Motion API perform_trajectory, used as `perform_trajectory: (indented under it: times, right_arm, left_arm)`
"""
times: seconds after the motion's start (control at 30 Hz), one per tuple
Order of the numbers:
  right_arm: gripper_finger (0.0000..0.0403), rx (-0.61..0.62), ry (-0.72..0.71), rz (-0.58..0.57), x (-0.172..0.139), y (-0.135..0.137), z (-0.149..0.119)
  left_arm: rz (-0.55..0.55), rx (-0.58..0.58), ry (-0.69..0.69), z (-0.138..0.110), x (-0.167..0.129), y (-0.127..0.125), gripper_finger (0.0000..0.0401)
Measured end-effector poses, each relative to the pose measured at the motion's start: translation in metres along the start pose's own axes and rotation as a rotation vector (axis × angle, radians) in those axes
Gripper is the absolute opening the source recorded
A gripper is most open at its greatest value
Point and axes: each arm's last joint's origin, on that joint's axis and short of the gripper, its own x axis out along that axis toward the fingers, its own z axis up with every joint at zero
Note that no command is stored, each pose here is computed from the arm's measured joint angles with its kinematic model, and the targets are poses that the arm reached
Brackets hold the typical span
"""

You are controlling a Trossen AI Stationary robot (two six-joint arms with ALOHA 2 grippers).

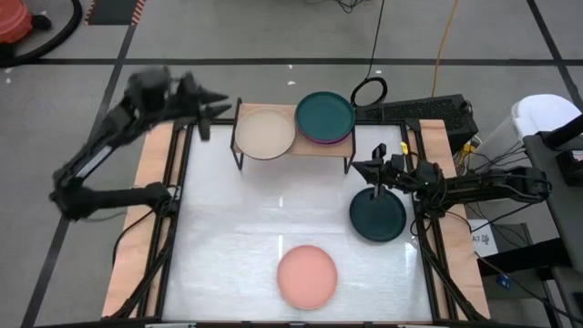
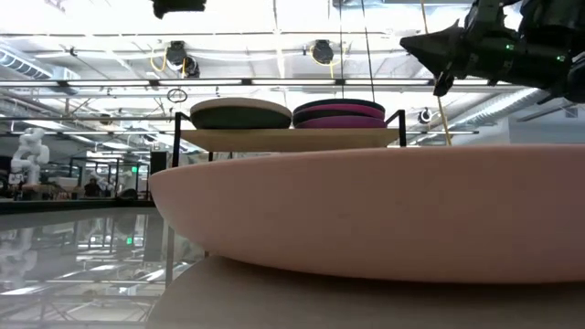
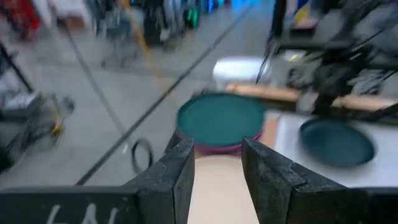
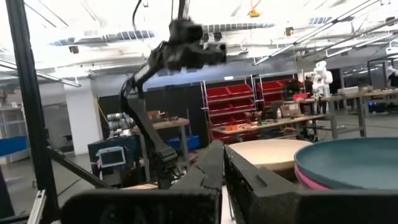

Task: Place and stack plates onto a shelf
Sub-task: Stack the dark green plate on top of the light brown plate on the shelf

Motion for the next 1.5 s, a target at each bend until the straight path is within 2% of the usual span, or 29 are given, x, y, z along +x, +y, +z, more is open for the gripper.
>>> perform_trajectory:
  times: [0.13, 0.23, 0.37, 0.47, 0.57, 0.73, 0.8, 0.87, 0.97, 1.07, 1.2, 1.37, 1.5]
  right_arm:
    - [0.0, 0.003, 0.005, 0.049, 0.009, 0.003, 0.007]
    - [0.0, -0.003, 0.068, 0.071, 0.028, 0.005, 0.017]
    - [0.0, -0.058, 0.297, 0.004, 0.06, 0.009, 0.037]
    - [0.0, -0.085, 0.484, -0.069, 0.076, 0.011, 0.051]
    - [0.0, -0.081, 0.585, -0.08, 0.08, 0.012, 0.054]
    - [0.0, -0.046, 0.732, -0.072, 0.071, 0.013, 0.041]
    - [0.0, 0.023, 0.747, -0.048, 0.073, 0.02, 0.046]
    - [0.0, 0.041, 0.717, -0.015, 0.081, 0.031, 0.065]
    - [0.0, -0.046, 0.644, -0.015, 0.09, 0.046, 0.095]
    - [0.0, -0.131, 0.649, -0.048, 0.094, 0.052, 0.106]
    - [0.0, -0.083, 0.771, -0.098, 0.088, 0.053, 0.095]
    - [0.0, 0.009, 1.033, -0.173, 0.067, 0.055, 0.058]
    - [0.0, 0.074, 1.151, -0.255, 0.05, 0.051, 0.034]
  left_arm:
    - [-0.045, -0.016, -0.142, -0.038, -0.011, -0.024, 0.0138]
    - [-0.074, -0.04, -0.228, -0.063, -0.014, -0.035, 0.0138]
    - [-0.111, -0.09, -0.276, -0.091, -0.011, -0.044, 0.0138]
    - [-0.137, -0.112, -0.263, -0.109, -0.005, -0.049, 0.0138]
    - [-0.161, -0.129, -0.275, -0.128, 0.005, -0.054, 0.0138]
    - [-0.171, -0.168, -0.278, -0.172, 0.021, -0.065, 0.0138]
    - [-0.128, -0.162, -0.334, -0.177, 0.021, -0.065, 0.0138]
    - [-0.11, -0.165, -0.34, -0.183, 0.022, -0.066, 0.0138]
    - [-0.107, -0.154, -0.319, -0.188, 0.023, -0.066, 0.0138]
    - [-0.102, -0.126, -0.325, -0.187, 0.023, -0.066, 0.0138]
    - [-0.099, -0.111, -0.324, -0.187, 0.023, -0.066, 0.0138]
    - [-0.095, -0.086, -0.322, -0.188, 0.024, -0.066, 0.0138]
    - [-0.065, -0.068, -0.324, -0.187, 0.024, -0.066, 0.0138]
